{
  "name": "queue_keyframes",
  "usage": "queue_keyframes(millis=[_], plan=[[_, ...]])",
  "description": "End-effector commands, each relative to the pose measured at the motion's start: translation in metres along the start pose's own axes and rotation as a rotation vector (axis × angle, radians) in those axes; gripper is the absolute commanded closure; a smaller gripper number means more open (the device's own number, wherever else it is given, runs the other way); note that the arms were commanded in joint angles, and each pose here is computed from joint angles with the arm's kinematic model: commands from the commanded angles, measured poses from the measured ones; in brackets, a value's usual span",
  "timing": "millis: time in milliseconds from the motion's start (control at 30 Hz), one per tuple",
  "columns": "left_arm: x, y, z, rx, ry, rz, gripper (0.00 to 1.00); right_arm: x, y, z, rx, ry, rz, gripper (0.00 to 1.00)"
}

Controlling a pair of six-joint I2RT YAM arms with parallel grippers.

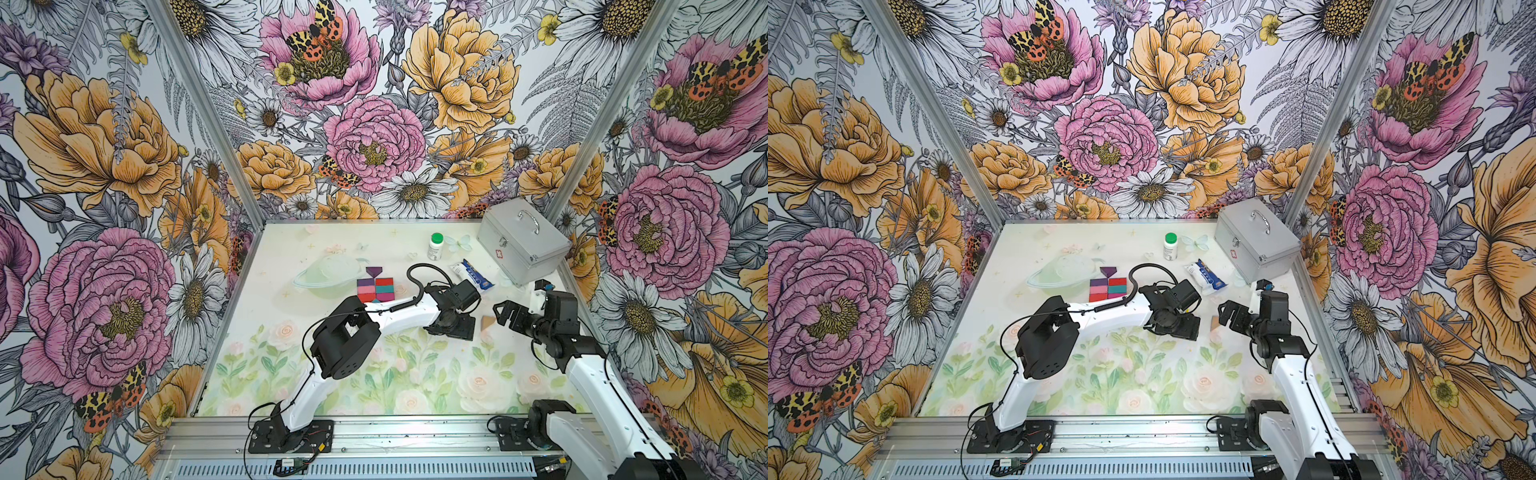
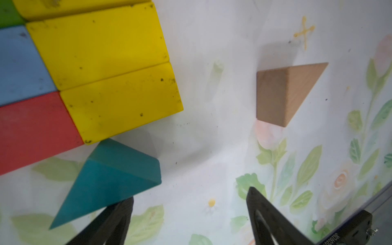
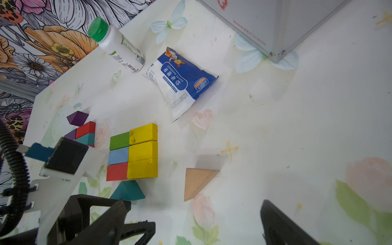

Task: Assemble a piece of candy with building blocks
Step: Assemble the building block at the center of the board.

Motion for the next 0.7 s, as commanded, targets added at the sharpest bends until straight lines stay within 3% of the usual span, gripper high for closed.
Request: queue_keyframes(millis=[0, 400, 667], plan=[[0.001, -0.004, -0.006, -0.007, -0.008, 0.021, 0.16, 0.005, 0.004, -0.015, 0.03, -0.039, -0.015, 0.0], [0.033, 0.0, 0.01, -0.031, 0.003, 0.057, 0.16, 0.007, 0.001, -0.014, 0.031, -0.021, -0.003, 0.0], [0.081, 0.032, 0.006, -0.065, -0.092, 0.067, 0.16, 0.003, -0.002, -0.013, -0.005, 0.025, 0.016, 0.01]])
Point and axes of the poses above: each gripper's point midway between its finger pads, its own x axis back along the fingers, its own y axis along the line the jaws close on, z = x × y, the point moved 2 cm from there along x, back along the fingers, and after that the axes turned 13 degrees about x, right-handed, at the moved point
